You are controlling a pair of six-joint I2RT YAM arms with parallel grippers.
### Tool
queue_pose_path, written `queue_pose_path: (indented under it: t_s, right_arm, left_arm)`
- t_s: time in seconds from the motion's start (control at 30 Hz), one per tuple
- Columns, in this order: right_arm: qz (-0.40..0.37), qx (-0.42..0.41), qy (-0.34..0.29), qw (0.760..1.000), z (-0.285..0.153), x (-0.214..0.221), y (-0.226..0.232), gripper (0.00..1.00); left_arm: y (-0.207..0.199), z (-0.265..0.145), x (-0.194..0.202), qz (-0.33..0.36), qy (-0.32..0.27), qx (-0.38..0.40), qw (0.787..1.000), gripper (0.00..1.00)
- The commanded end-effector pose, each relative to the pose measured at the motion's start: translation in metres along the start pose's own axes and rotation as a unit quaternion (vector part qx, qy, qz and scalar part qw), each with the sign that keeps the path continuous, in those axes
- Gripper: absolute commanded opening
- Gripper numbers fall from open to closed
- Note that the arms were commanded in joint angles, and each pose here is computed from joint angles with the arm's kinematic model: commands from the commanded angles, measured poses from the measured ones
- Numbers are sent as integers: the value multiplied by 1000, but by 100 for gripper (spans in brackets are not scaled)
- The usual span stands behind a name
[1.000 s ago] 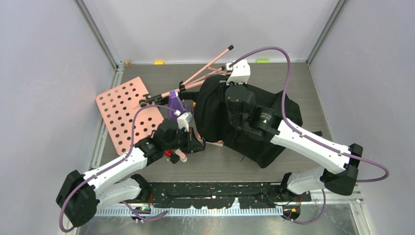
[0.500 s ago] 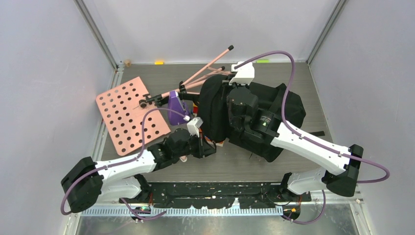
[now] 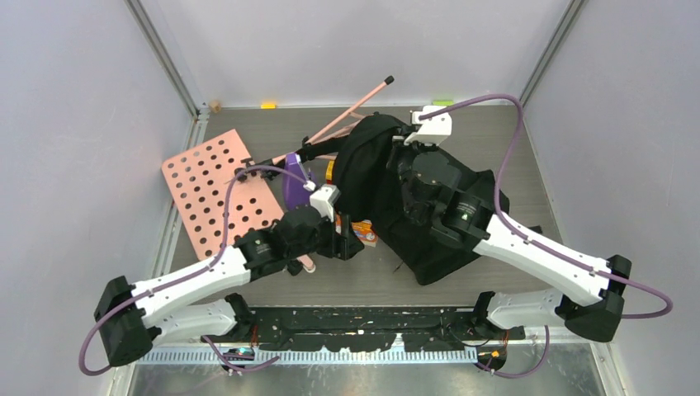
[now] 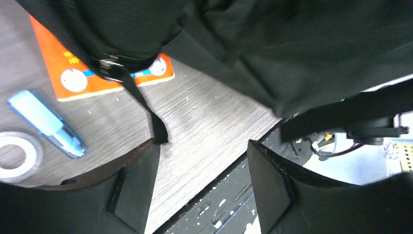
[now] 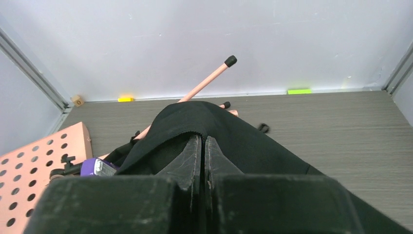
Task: Pack the student bag
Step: Unzip the student bag at the center of the board.
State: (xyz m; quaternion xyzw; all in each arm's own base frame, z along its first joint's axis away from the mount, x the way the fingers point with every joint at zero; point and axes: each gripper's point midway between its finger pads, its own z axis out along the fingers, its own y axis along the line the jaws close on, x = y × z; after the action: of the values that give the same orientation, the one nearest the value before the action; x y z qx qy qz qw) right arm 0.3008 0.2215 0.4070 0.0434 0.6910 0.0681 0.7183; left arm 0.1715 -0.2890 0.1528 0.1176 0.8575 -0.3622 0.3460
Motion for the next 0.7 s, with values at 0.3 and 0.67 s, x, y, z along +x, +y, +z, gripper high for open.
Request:
queue_pose_path:
  t_s: [0.3,0.67]
  right_arm:
    - [42,-115,-21,992,-30,-56,5,0]
    - [55,-232,-8,971,-60,-73,25,0]
  left_arm:
    - [-9,-77,-142,198,-53,-106,973,88]
    - [-42,-57,-207,268,-84,7,960,97]
